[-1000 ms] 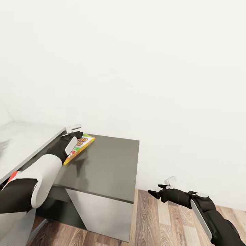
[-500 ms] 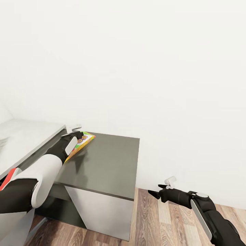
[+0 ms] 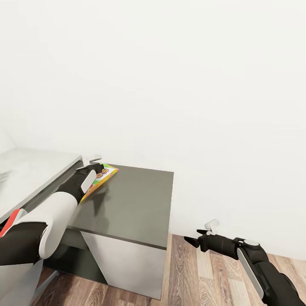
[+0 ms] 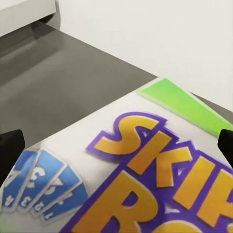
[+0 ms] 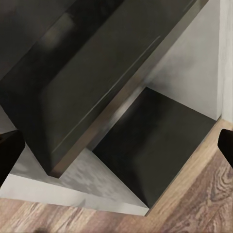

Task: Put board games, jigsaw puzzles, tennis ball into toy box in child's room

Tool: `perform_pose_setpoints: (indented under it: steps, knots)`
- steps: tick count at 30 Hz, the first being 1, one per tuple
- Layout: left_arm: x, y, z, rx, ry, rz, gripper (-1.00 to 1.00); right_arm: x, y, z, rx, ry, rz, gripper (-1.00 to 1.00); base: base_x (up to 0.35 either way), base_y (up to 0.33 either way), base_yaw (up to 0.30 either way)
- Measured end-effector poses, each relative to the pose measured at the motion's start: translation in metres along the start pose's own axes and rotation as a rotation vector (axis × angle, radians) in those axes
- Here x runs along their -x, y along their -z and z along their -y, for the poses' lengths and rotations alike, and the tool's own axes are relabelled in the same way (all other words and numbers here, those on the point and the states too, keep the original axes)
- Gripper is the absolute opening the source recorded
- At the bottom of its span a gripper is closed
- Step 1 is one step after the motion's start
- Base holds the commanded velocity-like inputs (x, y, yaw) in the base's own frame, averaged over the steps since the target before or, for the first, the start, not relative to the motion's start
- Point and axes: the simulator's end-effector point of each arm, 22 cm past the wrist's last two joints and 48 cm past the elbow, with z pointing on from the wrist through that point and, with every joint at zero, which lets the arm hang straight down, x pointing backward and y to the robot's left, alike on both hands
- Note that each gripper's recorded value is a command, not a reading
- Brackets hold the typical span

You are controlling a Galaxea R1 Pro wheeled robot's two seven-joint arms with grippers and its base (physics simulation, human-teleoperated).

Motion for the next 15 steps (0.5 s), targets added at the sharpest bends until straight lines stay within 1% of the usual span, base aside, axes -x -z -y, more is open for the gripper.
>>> perform_pose_setpoints:
  steps: [15]
  knots:
    - [0.0000, 0.0000, -0.0003, 0.001, 0.001, -0.001, 1.00, -0.0004, 0.0000, 0.0003, -0.001, 0.000, -0.001, 1.00, 0.000, 0.000, 0.000]
